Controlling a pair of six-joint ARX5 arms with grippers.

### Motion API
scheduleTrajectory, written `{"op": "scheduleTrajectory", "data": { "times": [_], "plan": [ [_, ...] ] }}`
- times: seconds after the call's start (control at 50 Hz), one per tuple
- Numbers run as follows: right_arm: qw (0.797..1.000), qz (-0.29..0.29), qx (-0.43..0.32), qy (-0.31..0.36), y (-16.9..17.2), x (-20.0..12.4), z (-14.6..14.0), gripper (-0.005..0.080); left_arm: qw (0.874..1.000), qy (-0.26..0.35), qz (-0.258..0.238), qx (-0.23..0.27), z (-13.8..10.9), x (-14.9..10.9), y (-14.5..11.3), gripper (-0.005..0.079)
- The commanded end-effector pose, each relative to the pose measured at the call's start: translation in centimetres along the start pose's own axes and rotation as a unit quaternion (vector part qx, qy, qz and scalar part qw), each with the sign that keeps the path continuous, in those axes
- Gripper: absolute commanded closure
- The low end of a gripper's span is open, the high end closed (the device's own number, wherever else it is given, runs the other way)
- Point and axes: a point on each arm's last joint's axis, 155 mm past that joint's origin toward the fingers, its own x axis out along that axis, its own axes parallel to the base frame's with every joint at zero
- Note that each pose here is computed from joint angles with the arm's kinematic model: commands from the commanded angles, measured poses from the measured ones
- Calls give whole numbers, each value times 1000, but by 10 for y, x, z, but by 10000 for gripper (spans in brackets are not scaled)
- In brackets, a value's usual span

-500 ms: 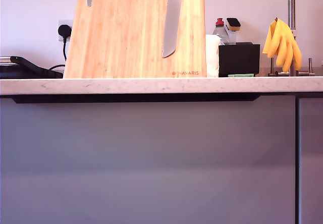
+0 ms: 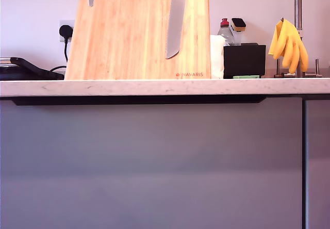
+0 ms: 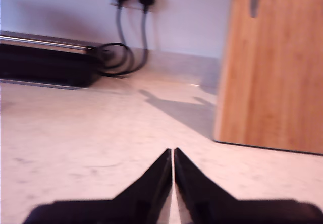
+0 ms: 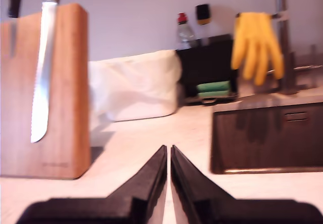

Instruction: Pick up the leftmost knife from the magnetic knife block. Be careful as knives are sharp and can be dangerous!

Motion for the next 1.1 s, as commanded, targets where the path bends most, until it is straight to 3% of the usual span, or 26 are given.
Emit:
{"op": "scheduleTrajectory", "data": {
  "times": [0.0,0.22,0.38,0.5,0.64,0.7,0.78,0.82,1.08],
  "plan": [
    [1000,19,-2,-16,10,-3,19,762,999,-30,-35,9,30,-5,-19,761],
    [997,71,-2,-2,36,-13,43,762,995,-2,-104,2,50,-16,-55,761],
    [993,110,13,36,53,-18,45,762,989,20,-145,-2,58,-19,-74,761],
    [986,147,36,67,67,-17,47,762,987,33,-159,-6,65,-17,-80,761],
    [985,152,38,72,69,-9,63,758,986,48,-161,-11,70,-9,-81,761],
    [985,150,36,78,69,-4,67,687,986,55,-159,-13,70,-5,-80,761],
    [985,139,44,92,64,7,70,362,985,66,-156,-17,70,1,-79,761],
    [985,128,48,101,59,13,70,291,985,70,-155,-19,70,3,-79,761],
    [975,148,42,161,56,52,61,273,985,78,-154,-23,72,16,-76,761]
  ]
}}
